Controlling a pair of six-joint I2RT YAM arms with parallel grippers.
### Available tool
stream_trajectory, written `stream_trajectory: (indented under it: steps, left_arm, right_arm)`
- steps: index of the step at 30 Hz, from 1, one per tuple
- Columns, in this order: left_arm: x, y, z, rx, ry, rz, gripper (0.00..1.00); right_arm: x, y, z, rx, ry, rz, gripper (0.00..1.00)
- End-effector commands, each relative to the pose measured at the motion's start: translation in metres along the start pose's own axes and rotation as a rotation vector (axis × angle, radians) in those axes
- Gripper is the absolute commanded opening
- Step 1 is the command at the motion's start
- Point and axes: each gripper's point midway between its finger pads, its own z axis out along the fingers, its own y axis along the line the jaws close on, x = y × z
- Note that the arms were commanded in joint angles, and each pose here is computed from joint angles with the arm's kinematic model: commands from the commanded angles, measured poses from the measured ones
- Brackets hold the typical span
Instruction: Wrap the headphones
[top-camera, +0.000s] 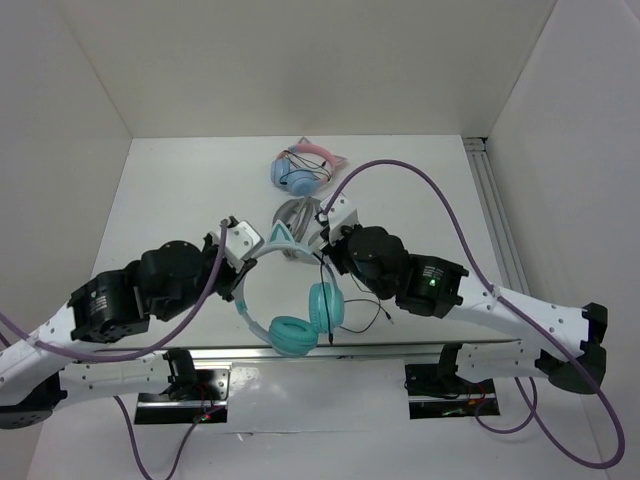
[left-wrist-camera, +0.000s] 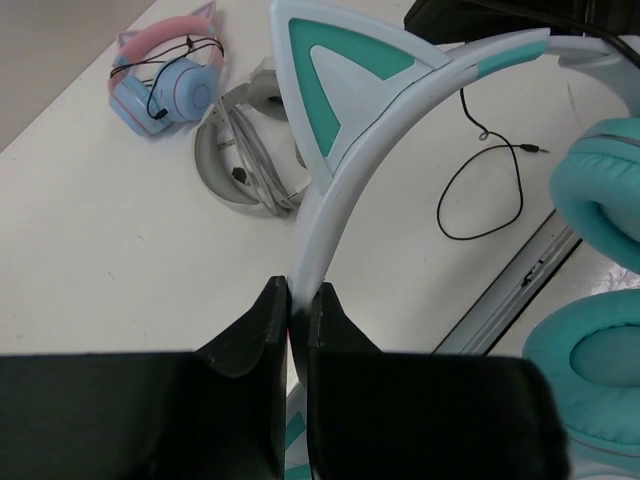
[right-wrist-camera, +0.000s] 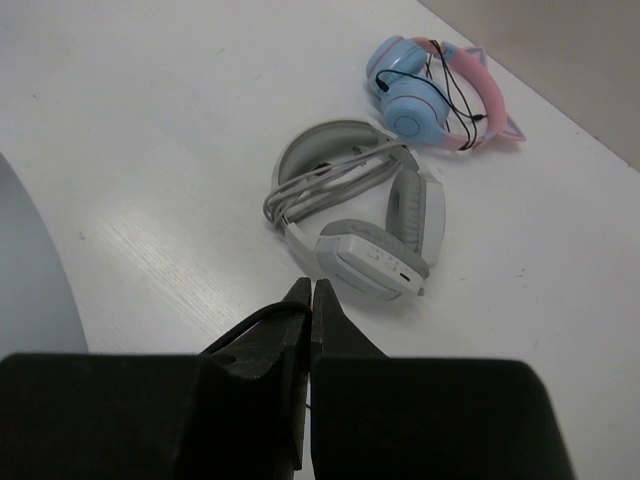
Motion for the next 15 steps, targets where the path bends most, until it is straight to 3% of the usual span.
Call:
stream_trajectory:
  steps: [1, 5, 10, 15]
  left_arm:
    - [-0.047, -0.026, -0.019, 0.175, -0.161, -0.079, 0.00]
    - [-0.042, -0.026, -0.016, 0.164, -0.124, -0.092, 0.00]
    - [-0.061, -0.033, -0.027, 0.222, -0.221, -0.160, 0.00]
    - [-0.086, -0.030, -0.040, 0.231, -0.334, -0.343, 0.00]
  right_arm:
    - [-0.015, -0.021, 0.004, 0.072, -0.073, 0.086, 0.00]
    - [-0.021, -0.013, 0.005, 0.029, -0.092, 0.094, 0.00]
    - [-0.023, 0.007, 0.011, -0.066, -0.121, 0.111, 0.00]
    - [-0.040, 0.063, -0.016, -0.450, -0.299, 0.052, 0.00]
